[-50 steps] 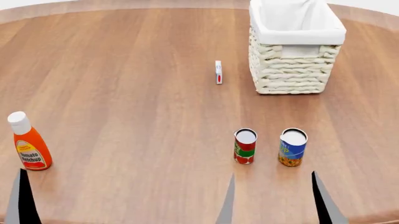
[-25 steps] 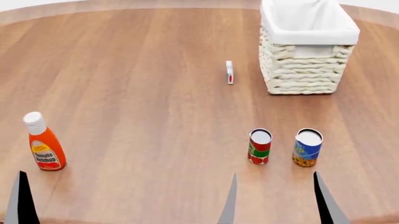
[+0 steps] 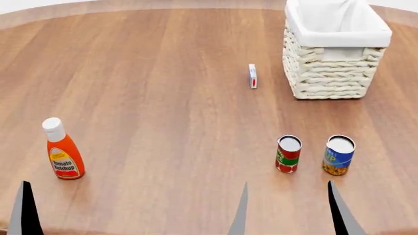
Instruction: Pick up the cream cheese box, and put it in the basket.
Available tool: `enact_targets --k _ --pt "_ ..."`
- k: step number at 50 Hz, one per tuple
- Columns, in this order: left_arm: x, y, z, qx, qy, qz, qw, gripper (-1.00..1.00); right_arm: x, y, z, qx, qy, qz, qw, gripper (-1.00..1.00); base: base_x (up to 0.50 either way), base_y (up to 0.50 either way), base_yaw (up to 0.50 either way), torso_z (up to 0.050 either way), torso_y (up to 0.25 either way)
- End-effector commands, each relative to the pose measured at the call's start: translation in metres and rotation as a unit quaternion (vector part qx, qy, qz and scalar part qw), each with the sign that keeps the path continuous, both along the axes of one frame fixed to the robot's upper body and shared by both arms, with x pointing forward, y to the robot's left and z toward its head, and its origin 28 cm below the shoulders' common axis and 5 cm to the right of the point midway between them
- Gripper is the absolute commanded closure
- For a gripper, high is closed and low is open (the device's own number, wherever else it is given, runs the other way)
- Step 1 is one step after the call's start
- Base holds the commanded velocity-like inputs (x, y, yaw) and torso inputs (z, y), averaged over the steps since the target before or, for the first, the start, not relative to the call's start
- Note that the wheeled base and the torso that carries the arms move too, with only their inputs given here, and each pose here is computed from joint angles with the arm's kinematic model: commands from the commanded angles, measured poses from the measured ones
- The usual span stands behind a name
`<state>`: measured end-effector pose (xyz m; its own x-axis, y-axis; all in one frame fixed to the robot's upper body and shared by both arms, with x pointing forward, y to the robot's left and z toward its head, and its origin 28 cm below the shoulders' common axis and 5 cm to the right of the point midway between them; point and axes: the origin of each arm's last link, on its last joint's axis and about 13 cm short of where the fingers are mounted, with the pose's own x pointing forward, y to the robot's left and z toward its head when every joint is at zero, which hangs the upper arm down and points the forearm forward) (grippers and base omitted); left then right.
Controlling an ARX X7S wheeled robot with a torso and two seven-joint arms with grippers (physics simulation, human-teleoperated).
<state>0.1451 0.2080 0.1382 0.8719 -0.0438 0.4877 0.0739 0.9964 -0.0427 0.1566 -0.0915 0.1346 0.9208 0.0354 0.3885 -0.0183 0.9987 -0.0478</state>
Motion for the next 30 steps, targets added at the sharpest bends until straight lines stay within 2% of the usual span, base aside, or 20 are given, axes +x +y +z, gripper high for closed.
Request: enact_targets --k 1,4,11,30 --pt "0.0001 -0.0003 -0.0008 0.001 0.000 0.000 1.000 -1.00 0.0009 0.0015 -0.0011 -0.006 0.003 -0.004 1.000 -1.00 0.00 0.00 0.00 0.000 0.000" --pt "-0.0001 -0.0007 -0.0009 0.001 0.000 -0.001 1.000 -1.00 0.0011 0.0035 -0.0022 -0.018 0.004 -0.004 1.000 -1.00 0.00 0.00 0.00 0.000 0.000" --pt "0.0003 -0.0006 -0.0012 0.001 0.001 -0.001 1.000 -1.00 0.0010 0.0012 -0.0009 -0.005 0.006 0.000 1.000 -1.00 0.04 0.00 0.00 0.000 0.000" --pt "0.0013 0.0001 -0.0020 0.001 0.001 0.001 1.000 -1.00 0.0008 0.0011 -0.0002 0.000 0.005 0.000 1.000 -1.00 0.36 0.00 0.00 0.000 0.000"
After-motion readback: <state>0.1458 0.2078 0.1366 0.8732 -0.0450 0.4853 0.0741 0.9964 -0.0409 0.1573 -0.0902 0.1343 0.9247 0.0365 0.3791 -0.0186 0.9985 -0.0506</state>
